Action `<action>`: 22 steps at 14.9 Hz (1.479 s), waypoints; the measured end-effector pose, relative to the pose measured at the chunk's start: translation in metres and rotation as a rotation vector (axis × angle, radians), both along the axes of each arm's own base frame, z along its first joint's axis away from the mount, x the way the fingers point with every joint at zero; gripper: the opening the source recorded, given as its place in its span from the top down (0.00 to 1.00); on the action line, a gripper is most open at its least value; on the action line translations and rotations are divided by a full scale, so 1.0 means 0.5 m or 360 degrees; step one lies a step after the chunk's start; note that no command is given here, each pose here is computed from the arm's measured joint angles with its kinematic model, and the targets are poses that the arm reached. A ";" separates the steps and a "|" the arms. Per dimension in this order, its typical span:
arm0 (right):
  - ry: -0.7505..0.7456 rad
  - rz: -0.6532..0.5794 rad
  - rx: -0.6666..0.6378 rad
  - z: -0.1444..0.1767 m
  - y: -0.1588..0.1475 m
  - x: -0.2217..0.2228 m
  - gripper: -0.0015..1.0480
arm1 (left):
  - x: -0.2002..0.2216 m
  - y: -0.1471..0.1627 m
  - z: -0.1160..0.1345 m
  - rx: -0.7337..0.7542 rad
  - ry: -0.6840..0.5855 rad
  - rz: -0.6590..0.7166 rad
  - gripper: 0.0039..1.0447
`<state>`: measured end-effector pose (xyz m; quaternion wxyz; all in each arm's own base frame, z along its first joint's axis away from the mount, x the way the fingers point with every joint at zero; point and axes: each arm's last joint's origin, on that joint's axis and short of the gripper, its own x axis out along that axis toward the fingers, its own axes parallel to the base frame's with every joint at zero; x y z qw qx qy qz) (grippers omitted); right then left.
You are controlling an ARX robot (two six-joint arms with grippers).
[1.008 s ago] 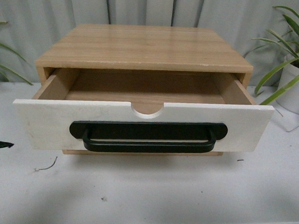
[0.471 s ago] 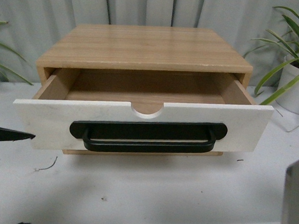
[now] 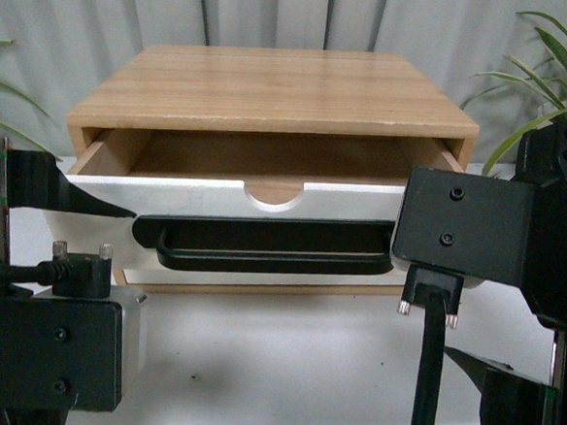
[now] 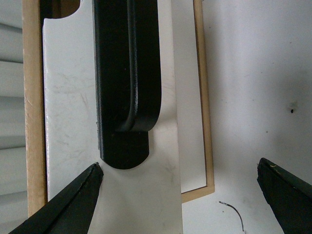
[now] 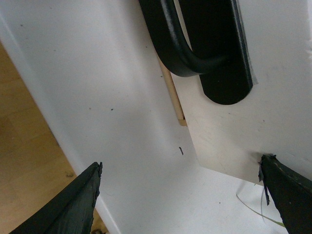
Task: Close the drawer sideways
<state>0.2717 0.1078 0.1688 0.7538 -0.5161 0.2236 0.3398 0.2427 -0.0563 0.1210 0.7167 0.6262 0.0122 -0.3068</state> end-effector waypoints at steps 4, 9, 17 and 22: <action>-0.0011 -0.0009 0.0021 0.007 0.009 0.047 0.06 | 0.050 0.001 0.013 -0.0002 -0.0031 0.0039 0.06; -0.0006 -0.0040 0.0031 0.004 0.011 0.106 0.06 | 0.114 -0.010 0.004 0.0024 -0.0005 0.0061 0.06; -0.0013 -0.0092 0.0065 -0.013 0.011 0.180 0.06 | 0.168 -0.020 0.002 0.0024 0.0005 0.0060 0.06; -0.0027 -0.0083 0.0100 -0.015 0.013 0.182 0.06 | 0.152 -0.015 0.007 0.0020 -0.0009 0.0109 0.06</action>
